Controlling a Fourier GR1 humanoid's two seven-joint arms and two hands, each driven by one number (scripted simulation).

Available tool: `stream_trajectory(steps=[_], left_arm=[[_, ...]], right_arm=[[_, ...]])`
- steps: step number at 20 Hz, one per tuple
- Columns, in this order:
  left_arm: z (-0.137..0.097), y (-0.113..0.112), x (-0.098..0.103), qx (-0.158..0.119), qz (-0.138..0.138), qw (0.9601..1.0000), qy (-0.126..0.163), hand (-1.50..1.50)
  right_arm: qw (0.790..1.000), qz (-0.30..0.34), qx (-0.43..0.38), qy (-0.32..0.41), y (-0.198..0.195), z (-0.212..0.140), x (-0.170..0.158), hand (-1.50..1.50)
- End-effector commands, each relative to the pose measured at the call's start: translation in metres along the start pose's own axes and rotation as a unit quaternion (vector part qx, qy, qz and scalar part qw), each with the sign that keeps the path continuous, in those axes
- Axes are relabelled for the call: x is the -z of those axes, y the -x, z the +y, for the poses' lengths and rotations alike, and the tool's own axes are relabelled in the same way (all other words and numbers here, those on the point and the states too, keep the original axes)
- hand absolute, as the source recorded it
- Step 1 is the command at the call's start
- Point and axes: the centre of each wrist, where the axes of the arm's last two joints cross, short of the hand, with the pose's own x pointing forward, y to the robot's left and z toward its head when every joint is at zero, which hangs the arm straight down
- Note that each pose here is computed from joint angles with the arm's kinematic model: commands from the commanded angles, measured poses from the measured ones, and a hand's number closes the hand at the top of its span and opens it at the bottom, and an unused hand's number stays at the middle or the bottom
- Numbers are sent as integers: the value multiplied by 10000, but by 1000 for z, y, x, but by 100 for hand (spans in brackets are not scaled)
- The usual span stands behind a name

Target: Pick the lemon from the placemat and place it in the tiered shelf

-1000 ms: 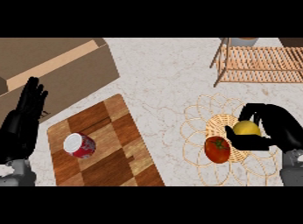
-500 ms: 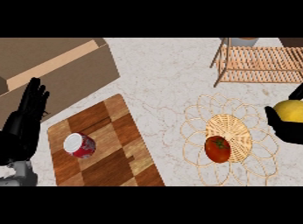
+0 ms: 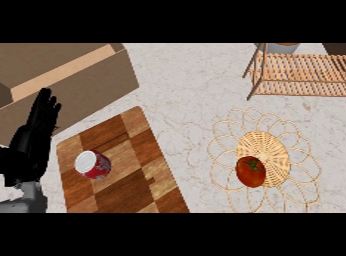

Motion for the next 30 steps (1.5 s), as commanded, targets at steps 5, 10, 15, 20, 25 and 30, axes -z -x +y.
stream_trajectory(steps=[5, 10, 15, 20, 25, 30], left_arm=[[11, -2, 5, -6, 25, 10000, 47, 0], [-2, 2, 4, 27, 4, 10000, 65, 0], [-10, -11, 3, 37, -40, 10000, 77, 0], [1, -7, -1, 7, -26, 10000, 77, 0], [-17, -9, 10, 39, 35, 9999, 95, 0], [-8, -6, 6, 27, -30, 9999, 143, 0]], right_arm=[[9991, 131, 187, 370, 46, 18, 50, 150], [9978, 135, 292, 574, 33, 46, 90, 150], [9967, 121, 453, 662, 58, 56, 121, 150], [9953, -32, 586, 775, 63, 79, 131, 150], [9983, -23, 86, 581, 69, 84, 151, 150], [9882, 497, 1226, 769, 74, 67, 167, -150]])
